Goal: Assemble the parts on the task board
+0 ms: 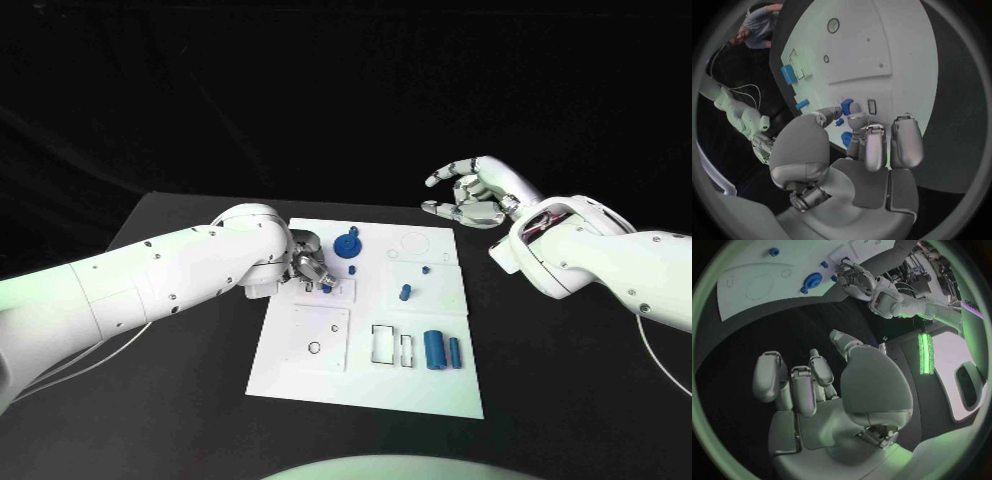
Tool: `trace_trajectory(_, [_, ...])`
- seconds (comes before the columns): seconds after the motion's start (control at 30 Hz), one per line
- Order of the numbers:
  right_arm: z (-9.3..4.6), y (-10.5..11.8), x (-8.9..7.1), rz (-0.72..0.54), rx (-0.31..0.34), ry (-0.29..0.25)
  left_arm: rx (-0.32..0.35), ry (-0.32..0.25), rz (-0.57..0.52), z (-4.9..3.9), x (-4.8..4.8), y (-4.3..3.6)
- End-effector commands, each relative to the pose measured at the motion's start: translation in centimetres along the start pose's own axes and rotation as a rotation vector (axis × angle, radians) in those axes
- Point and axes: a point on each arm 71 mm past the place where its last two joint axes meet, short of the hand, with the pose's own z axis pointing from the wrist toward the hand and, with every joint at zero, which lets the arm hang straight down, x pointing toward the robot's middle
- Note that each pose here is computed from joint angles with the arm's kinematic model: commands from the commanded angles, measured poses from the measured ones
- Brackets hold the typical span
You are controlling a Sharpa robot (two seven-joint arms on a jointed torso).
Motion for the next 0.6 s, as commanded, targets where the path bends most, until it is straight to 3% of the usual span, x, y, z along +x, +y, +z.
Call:
trace_trajectory(0.03, [-0.01, 0.05, 0.01, -0.001, -0.01, 0.0, -0.002, 0.006, 0.004, 0.05, 0.17, 0.03])
trace_trajectory(0.6, [-0.07, -0.16, 0.02, -0.001, -0.006, -0.002, 0.01, -0.032, -0.032, -0.45, -0.22, 0.23])
